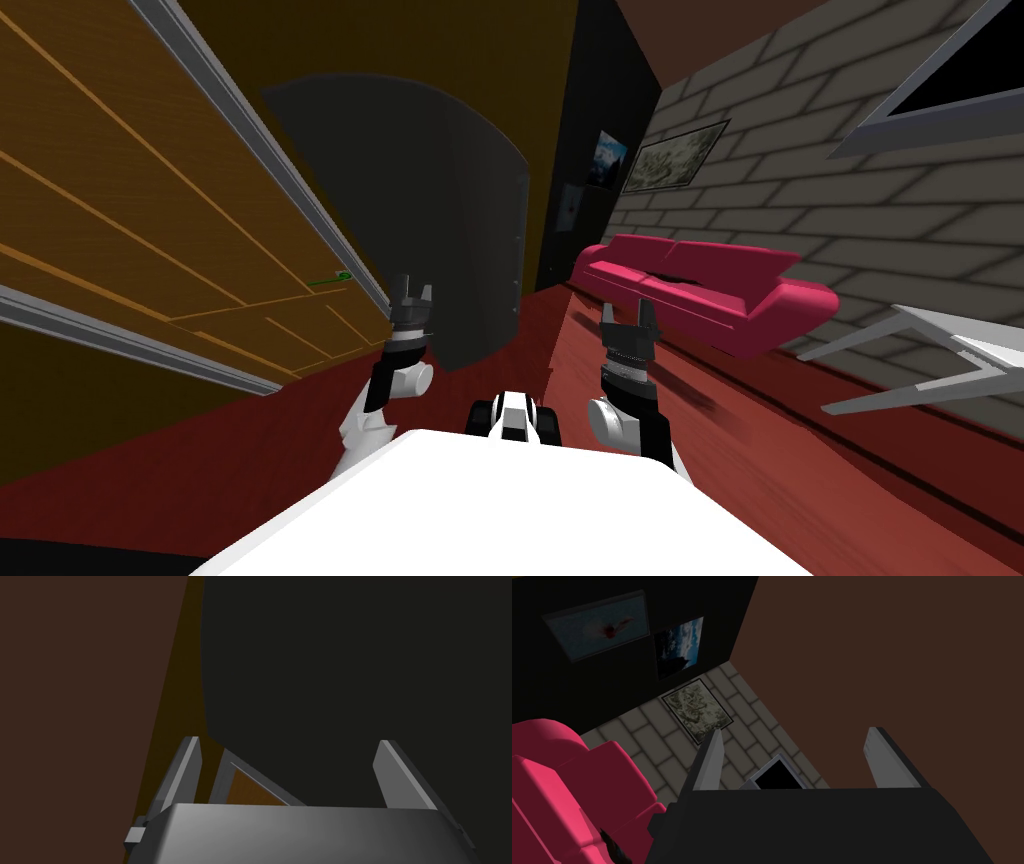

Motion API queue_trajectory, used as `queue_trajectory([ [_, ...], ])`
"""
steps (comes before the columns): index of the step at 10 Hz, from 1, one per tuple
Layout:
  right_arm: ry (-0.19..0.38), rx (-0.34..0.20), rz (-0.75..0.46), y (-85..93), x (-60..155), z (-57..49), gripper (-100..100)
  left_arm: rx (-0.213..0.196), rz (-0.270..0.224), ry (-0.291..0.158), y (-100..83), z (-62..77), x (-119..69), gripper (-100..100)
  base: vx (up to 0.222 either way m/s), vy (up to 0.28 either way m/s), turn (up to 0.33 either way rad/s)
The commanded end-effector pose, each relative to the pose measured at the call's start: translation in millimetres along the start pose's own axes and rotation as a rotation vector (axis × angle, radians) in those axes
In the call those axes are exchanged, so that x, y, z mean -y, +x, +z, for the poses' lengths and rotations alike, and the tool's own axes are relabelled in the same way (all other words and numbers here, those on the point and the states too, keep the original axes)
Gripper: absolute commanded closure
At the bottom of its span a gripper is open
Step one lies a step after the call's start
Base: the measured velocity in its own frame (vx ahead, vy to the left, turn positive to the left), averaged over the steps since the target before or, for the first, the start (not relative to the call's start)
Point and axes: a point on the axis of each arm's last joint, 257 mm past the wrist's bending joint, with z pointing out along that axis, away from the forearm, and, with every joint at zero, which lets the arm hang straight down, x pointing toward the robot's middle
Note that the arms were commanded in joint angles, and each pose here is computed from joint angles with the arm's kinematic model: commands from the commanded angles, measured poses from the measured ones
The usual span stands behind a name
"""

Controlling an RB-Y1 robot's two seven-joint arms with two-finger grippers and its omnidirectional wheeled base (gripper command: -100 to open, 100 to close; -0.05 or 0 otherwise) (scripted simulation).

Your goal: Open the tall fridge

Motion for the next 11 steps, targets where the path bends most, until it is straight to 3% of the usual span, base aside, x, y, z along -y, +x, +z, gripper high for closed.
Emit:
queue_trajectory([
  [1,0.000,0.000,0.000,0.0,0.0,0.0,0,0.032,0.015,-0.017,-18.3,13.1,-17.9,-100,-0.033,-0.089,-0.069],
  [4,0.000,0.000,0.000,0.0,0.0,0.0,0,0.059,0.024,-0.040,-32.3,18.1,-34.5,-100,-0.034,-0.080,-0.035],
  [5,0.000,0.000,0.000,0.0,0.0,0.0,0,0.085,0.028,-0.041,-45.2,26.8,-41.0,-100,-0.039,-0.091,-0.072],
  [6,0.000,0.000,0.000,0.0,0.0,0.0,0,0.088,0.029,-0.054,-46.4,24.7,-46.7,-100,-0.030,-0.071,-0.037],
  [7,0.000,0.000,0.000,0.0,0.0,0.0,0,0.118,0.032,-0.061,-60.5,32.5,-55.5,-100,-0.026,-0.080,-0.051],
  [8,0.000,0.000,0.000,0.0,0.0,0.0,0,0.119,0.032,-0.067,-61.2,31.2,-58.5,-100,-0.018,-0.078,-0.032],
  [10,0.000,0.000,0.000,0.0,0.0,0.0,0,0.185,0.035,-0.083,-92.0,42.6,-72.9,-100,-0.016,-0.108,-0.083],
  [11,0.000,0.000,0.000,0.0,0.0,0.0,0,0.189,0.029,-0.094,-91.8,44.0,-81.1,-100,-0.022,-0.114,-0.024],
])
